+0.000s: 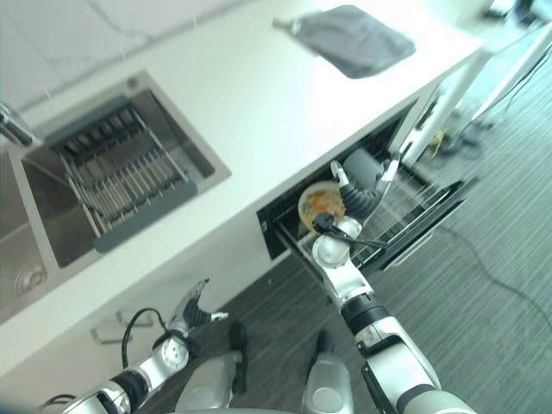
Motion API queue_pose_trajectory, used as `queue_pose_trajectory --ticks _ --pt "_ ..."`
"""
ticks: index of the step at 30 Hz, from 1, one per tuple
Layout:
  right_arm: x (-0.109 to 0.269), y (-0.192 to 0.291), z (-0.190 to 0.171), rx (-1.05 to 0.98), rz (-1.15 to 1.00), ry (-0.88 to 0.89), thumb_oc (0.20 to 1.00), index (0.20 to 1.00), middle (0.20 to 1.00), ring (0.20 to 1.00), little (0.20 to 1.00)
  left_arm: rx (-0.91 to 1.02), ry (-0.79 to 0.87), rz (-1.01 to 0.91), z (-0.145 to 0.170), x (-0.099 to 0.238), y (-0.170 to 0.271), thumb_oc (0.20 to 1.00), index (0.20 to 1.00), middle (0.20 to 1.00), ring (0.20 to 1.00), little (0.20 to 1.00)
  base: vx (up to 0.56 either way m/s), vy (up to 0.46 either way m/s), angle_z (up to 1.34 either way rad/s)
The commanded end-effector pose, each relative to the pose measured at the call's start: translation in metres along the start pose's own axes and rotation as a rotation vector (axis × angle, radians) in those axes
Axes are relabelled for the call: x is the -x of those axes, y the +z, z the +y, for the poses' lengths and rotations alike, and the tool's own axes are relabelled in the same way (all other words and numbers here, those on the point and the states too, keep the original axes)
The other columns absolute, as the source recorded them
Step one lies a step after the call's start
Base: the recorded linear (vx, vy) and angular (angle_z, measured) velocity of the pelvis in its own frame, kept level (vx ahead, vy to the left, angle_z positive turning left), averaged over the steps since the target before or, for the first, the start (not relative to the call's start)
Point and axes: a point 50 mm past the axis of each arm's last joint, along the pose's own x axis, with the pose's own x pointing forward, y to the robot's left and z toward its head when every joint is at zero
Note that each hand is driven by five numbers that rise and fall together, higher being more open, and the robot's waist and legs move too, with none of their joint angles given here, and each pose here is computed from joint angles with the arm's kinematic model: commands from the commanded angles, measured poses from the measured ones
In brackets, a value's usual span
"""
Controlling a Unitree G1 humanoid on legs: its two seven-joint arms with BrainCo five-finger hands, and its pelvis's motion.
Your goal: Place the dishes in the dishwasher.
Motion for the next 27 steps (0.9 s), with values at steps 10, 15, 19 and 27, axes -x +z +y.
queue_pose_trajectory --ticks 10,15,19,27 --pt "-0.012 -0.002 -0.126 0.132 -0.076 0.03 1.0 1.0 1.0 1.0 1.0 0.153 -0.204 0.243 -0.027 0.04 -0.057 1.0 1.0 1.0 1.0 1.0 0.14 -0.017 -0.27" --pt "-0.024 -0.023 -0.211 0.145 0.015 -0.353 1.0 1.0 1.0 1.0 1.0 0.126 -0.283 0.333 -0.031 0.048 -0.073 1.0 1.0 1.0 1.0 1.0 0.16 -0.108 -0.16" --pt "-0.004 -0.053 -0.264 0.028 0.216 -0.518 1.0 1.0 1.0 1.0 1.0 0.165 -0.328 0.395 -0.036 0.055 -0.079 1.0 1.0 1.0 1.0 1.0 0.15 -0.082 0.0" --pt "0.029 -0.121 -0.225 -0.459 0.676 -0.229 1.0 1.0 1.0 1.0 1.0 0.137 -0.302 0.308 -0.021 0.035 -0.064 1.0 1.0 1.0 1.0 1.0 0.05 -0.086 0.23"
